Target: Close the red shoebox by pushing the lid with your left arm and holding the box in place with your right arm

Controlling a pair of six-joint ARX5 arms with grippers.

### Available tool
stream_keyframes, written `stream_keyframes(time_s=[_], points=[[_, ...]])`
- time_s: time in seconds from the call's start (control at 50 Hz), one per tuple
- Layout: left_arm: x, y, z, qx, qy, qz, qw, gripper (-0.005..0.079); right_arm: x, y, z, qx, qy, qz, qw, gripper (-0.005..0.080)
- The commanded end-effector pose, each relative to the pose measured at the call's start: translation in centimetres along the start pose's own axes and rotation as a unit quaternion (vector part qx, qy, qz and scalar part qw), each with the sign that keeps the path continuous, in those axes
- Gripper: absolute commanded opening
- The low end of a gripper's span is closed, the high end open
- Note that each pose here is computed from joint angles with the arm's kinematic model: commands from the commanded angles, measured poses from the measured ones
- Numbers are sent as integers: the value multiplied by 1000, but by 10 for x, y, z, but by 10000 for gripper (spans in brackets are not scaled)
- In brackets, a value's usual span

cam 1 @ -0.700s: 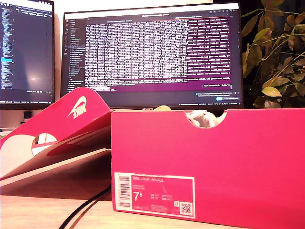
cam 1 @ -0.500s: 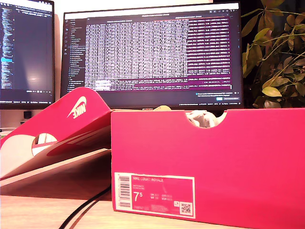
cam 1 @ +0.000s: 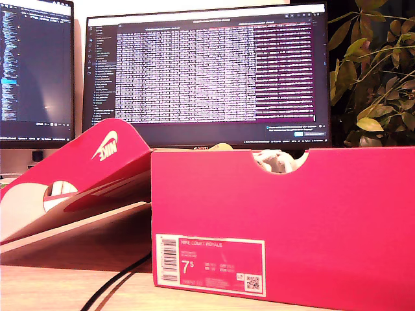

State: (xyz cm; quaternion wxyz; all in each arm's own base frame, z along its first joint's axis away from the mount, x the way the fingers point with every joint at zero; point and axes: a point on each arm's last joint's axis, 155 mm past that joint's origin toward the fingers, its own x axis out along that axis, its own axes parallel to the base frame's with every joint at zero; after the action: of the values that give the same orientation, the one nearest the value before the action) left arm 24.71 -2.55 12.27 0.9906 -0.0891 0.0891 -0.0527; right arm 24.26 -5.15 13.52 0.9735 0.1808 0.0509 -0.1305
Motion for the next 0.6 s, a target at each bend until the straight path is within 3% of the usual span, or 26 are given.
stream_keyframes(time_s=[0.0, 0.38, 0.58], points=[[2, 1, -4, -12, -6, -2, 1000, -19, 2, 0, -8, 28, 6, 4, 1000, -12], [-9, -23, 48, -34, -72, -55, 995, -19, -15, 52, 36, 38, -25, 120, 992, -12], [-10, -29, 50, -63, -53, -69, 994, -19, -23, 62, 40, 34, 14, 131, 991, -12]])
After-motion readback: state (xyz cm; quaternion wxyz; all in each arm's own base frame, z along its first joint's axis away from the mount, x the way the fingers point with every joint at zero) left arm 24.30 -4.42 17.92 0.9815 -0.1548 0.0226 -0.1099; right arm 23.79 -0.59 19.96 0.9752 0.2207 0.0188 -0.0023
